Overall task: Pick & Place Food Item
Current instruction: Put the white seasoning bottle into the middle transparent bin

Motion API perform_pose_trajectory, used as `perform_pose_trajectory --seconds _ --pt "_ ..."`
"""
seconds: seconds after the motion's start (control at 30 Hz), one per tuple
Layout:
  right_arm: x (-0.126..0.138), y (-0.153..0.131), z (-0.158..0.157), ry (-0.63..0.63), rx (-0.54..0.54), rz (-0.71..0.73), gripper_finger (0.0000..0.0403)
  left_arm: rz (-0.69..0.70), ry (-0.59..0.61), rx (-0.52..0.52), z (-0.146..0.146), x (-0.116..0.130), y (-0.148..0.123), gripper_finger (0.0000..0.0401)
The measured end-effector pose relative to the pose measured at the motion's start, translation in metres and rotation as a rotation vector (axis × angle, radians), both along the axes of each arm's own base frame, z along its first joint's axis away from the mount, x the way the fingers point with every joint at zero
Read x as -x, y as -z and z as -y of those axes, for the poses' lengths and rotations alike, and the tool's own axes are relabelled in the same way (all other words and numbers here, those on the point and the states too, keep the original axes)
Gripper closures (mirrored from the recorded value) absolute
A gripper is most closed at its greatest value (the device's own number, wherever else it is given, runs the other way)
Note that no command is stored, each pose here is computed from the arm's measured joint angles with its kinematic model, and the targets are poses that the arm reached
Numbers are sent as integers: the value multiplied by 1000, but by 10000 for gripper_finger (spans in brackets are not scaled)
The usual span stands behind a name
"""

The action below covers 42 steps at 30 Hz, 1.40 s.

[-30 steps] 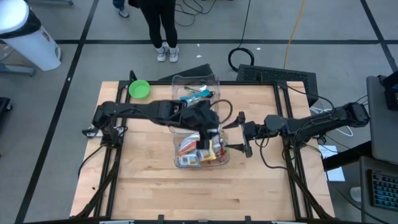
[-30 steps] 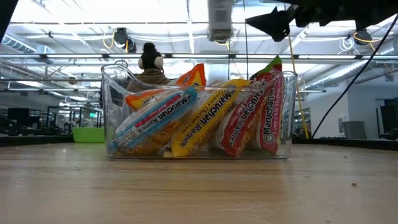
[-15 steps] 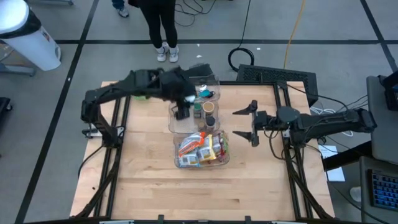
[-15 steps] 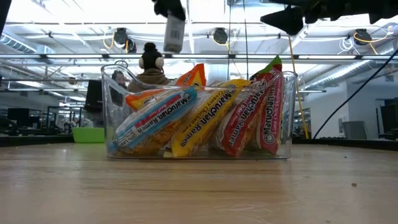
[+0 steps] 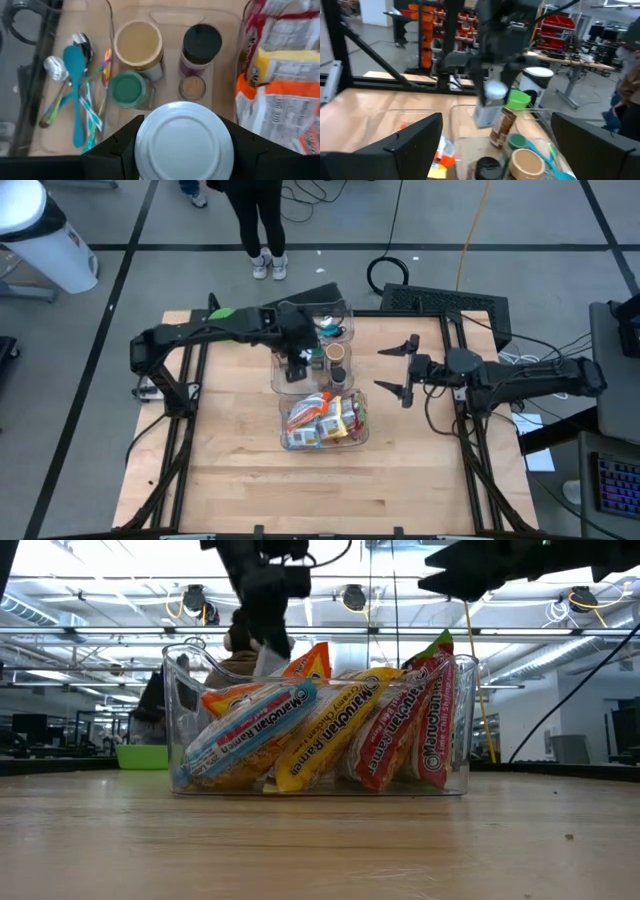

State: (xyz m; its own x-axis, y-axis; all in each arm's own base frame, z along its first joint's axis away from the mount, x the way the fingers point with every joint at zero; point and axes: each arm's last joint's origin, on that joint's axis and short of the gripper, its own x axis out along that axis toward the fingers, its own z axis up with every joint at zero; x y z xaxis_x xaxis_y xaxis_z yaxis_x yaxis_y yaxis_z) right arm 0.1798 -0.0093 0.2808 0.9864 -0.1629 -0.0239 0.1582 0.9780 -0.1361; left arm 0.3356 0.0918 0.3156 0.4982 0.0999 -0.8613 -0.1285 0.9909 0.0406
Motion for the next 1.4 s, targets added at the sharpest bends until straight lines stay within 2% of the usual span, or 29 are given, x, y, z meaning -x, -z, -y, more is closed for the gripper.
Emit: perform_pose_trajectory --seconds 0.2,0.3,0.57,0.87,1.4 --pt "-2 2 11 57 13 -15 39 -4 -1 4 1 -1 32 200" --pt "-4 5 16 82 12 -30 39 21 -7 -4 1 6 41 200" --pt "-10 10 26 129 30 -58 39 193 -68 -15 6 35 53 200" --pt "-19 15 30 139 29 -63 39 236 -121 36 10 47 87 200" --pt "-28 24 32 140 -1 -98 39 231 -169 -1 8 45 98 200"
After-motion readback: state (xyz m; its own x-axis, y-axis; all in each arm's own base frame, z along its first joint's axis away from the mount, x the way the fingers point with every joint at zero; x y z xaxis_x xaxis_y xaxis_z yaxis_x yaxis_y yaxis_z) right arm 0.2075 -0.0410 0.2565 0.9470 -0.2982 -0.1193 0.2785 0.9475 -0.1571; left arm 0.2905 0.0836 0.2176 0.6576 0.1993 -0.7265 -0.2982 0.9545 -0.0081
